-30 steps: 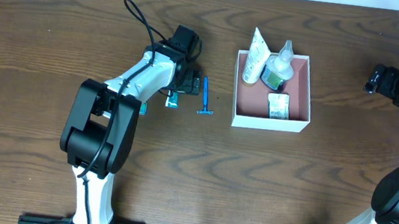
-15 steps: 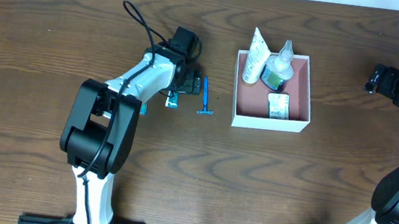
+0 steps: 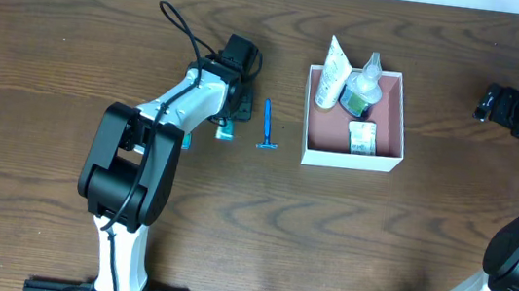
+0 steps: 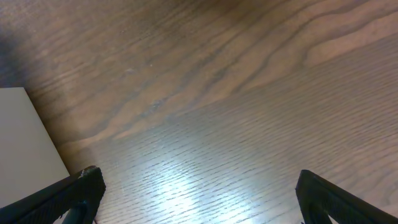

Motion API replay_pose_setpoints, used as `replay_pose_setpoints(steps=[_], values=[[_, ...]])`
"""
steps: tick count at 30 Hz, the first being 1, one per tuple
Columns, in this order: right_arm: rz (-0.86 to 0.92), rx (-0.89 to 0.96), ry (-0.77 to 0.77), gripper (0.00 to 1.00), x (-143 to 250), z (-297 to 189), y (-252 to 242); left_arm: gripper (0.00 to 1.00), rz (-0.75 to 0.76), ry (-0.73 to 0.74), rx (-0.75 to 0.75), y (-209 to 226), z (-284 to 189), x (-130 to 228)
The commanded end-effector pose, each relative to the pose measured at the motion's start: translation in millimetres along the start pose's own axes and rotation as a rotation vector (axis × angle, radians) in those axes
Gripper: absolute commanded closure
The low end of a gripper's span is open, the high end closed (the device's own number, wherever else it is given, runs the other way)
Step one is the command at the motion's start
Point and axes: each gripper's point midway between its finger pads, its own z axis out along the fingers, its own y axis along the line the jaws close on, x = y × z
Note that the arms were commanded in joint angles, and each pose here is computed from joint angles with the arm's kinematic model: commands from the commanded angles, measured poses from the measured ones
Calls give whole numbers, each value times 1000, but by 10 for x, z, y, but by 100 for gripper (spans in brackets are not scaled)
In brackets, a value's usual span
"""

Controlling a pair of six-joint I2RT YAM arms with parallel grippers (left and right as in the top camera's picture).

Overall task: Pack container
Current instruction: 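Lower the left gripper onto the toothpaste tube and close on it, then lift the toothpaste tube with the left gripper and lower it into the box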

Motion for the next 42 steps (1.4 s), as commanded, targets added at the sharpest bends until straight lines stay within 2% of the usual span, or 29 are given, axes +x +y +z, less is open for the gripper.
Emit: replay_pose_setpoints(steps=[1,3,8,12,17,21,25,28,30,33,42], values=[[16,0,-2,1,-3,-9,-22,78,-6,21,-7,38,66,61],[16,0,-2,1,-3,-9,-22,86,-6,19,-6,36,63,54],[16,0,-2,1,-3,-9,-22,86,-7,-1,2,16,-21,-10],[16,0,-2,1,-3,-9,-22,85,-9,-53,22,-27,-325,-171],[16,0,-2,1,-3,-9,-22,85,-1,-197,100,-139,-1069,-418],[16,0,-2,1,-3,-9,-22,86,40,-341,262,-432,-1901,-464],[16,0,-2,1,-3,-9,-22,86,181,-491,391,-850,-2641,-330],[16,1,-2,1,-3,-9,-23,85,340,-568,457,-1230,-2948,-151],[16,0,-2,1,-3,-9,-22,85,474,-604,485,-1523,-3018,-16],[16,0,-2,1,-3,-9,-22,85,588,-626,453,-1782,-2917,80],[16,0,-2,1,-3,-9,-22,85,726,-618,386,-2180,-2226,-12]])
